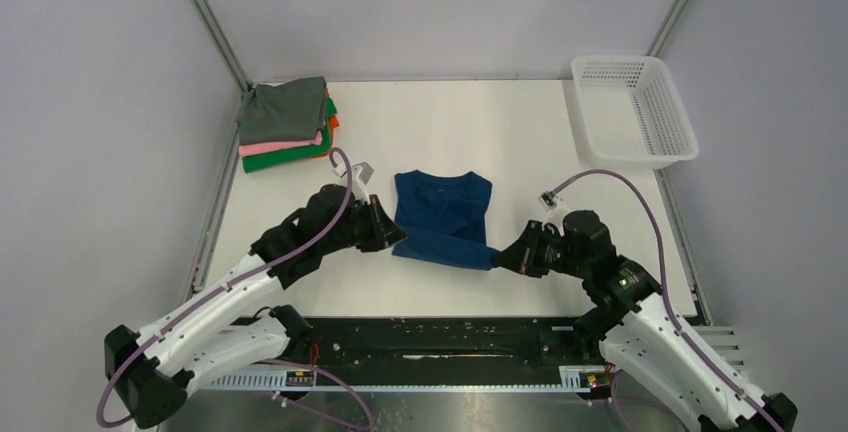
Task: Fold and stack the t-shirts
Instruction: Fold the long partially folded tshirt into a neat square
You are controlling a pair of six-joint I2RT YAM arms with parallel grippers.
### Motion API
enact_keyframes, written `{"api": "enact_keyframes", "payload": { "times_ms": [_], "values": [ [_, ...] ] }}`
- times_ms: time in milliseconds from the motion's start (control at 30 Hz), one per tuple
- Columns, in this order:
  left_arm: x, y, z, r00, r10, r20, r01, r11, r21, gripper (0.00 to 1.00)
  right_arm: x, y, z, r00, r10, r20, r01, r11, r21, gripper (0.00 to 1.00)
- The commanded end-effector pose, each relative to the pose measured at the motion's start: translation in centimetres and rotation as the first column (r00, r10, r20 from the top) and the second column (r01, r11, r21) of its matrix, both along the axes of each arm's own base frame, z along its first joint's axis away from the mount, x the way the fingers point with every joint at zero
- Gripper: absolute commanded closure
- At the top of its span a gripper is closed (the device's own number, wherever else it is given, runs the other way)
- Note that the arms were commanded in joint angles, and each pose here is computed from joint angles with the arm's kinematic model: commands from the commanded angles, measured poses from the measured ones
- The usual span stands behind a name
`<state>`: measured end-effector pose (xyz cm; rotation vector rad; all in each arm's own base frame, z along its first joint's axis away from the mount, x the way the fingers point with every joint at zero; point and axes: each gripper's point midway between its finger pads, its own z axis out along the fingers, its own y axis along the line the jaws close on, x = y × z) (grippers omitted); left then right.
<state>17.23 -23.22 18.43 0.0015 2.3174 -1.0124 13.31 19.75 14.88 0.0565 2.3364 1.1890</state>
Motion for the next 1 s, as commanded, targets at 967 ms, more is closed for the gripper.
{"api": "enact_keyframes", "payload": {
  "times_ms": [967],
  "values": [
    [30.8, 1.2, -9.0, 0.934, 0.353, -0.060, -0.325, 0.907, 0.269, 0.92, 30.3, -2.0, -5.8, 0.939, -0.311, -0.145, 0.286, 0.943, -0.170, 0.89]
  ]
}}
